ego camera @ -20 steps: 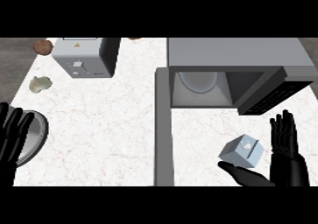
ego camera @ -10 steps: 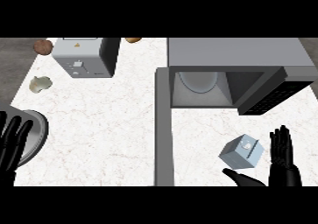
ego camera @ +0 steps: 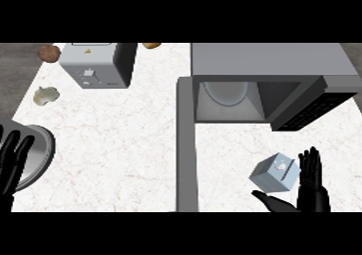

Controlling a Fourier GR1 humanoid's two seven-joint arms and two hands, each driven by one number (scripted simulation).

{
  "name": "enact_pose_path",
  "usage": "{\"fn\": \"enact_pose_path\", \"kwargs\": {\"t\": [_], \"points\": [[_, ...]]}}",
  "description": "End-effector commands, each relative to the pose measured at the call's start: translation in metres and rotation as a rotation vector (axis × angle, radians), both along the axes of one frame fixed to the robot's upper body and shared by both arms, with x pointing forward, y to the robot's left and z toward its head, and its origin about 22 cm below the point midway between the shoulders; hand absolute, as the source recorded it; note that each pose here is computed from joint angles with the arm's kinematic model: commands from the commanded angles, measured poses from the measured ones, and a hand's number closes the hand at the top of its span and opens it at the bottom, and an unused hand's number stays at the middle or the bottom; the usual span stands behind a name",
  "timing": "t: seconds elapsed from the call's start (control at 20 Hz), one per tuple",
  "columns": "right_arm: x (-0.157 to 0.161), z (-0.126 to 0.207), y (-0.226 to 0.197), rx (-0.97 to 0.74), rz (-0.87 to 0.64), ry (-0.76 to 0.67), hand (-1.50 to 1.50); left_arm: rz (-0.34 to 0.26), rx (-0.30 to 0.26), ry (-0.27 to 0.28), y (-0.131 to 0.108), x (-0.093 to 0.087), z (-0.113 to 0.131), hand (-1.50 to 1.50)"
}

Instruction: Pick up the milk, place it into the microwave and close the microwave

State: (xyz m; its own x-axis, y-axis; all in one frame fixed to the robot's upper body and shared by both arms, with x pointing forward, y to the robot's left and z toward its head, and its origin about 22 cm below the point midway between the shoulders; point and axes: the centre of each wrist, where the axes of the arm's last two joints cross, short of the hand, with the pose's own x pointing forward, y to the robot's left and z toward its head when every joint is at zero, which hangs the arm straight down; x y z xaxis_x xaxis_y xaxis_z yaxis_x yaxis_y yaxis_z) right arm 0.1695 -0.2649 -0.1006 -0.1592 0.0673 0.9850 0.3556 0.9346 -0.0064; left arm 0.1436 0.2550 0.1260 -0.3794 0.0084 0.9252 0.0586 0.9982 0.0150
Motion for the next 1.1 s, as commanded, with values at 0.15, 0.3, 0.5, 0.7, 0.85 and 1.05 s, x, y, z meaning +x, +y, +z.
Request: {"fn": "enact_pose_path", "kwargs": {"t": [0.15,0.3,0.5,0.7,0.85,1.05], "points": [[0.012,-0.039,-0.020,-0.007,-0.027,0.015,-1.50,-0.006,0.014,0.012,-0.005,-0.011,-0.013,-1.50],[0.007,-0.057,-0.018,-0.011,0.011,0.022,-1.50,-0.005,0.011,-0.005,-0.001,-0.003,0.008,-1.50],[0.012,-0.058,-0.024,0.004,0.075,-0.002,1.50,0.011,0.001,-0.009,-0.001,-0.016,-0.018,-1.50],[-0.016,-0.067,-0.028,-0.222,0.115,-0.048,1.50,0.028,-0.006,-0.007,0.004,-0.003,-0.004,-1.50],[0.002,-0.070,-0.004,-0.053,0.158,-0.103,1.50,-0.008,-0.003,-0.001,0.011,-0.010,-0.005,-1.50],[0.032,-0.056,0.015,-0.005,0.295,-0.164,1.50,-0.006,0.006,-0.003,0.003,-0.008,-0.001,-1.50]]}}
